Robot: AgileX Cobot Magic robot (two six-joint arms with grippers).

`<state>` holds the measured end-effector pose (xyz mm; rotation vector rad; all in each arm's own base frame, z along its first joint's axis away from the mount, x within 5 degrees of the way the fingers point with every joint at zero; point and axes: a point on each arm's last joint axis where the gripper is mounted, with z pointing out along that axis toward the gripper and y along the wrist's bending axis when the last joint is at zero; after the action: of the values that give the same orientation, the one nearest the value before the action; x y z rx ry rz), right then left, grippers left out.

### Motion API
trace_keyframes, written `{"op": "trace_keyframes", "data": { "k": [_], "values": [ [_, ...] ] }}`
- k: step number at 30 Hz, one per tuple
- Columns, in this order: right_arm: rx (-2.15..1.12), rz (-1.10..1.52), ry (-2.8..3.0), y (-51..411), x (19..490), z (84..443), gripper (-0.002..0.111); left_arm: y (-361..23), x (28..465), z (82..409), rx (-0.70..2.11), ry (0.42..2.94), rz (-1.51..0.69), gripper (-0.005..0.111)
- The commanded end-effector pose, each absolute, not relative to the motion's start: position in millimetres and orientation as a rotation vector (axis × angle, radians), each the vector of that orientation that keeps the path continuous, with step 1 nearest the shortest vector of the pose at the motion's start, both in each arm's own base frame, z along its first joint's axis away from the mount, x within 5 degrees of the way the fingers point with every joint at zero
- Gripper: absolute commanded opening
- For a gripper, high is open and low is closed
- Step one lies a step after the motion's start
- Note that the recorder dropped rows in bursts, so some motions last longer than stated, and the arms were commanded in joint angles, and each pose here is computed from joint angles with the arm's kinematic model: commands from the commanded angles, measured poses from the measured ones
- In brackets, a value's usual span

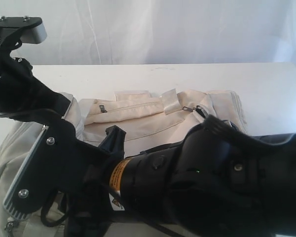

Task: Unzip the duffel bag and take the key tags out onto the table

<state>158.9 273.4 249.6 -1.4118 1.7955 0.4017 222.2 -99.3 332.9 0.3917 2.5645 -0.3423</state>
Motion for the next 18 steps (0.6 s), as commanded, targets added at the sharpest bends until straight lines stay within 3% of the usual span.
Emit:
{"op": "trace_keyframes", "data": {
  "k": [1,12,14,18],
  "values": [
    [-1.510,0.360,1.909,265.9,149.5,236.7,0.000,-90.6,240.8,352.1,0.323,2.323,-0.215,0.000],
    [-1.469,0.381,1.912,267.2,150.9,238.2,0.002,-72.7,193.1,367.5,0.305,2.460,-0.200,0.000],
    [-1.458,0.388,1.899,268.4,151.5,239.8,0.011,-68.8,178.2,372.4,0.329,2.482,-0.213,0.000],
    [-1.429,0.404,1.861,273.0,154.3,248.5,0.039,-66.9,151.8,381.8,0.401,2.484,-0.302,0.000]
  ]
}}
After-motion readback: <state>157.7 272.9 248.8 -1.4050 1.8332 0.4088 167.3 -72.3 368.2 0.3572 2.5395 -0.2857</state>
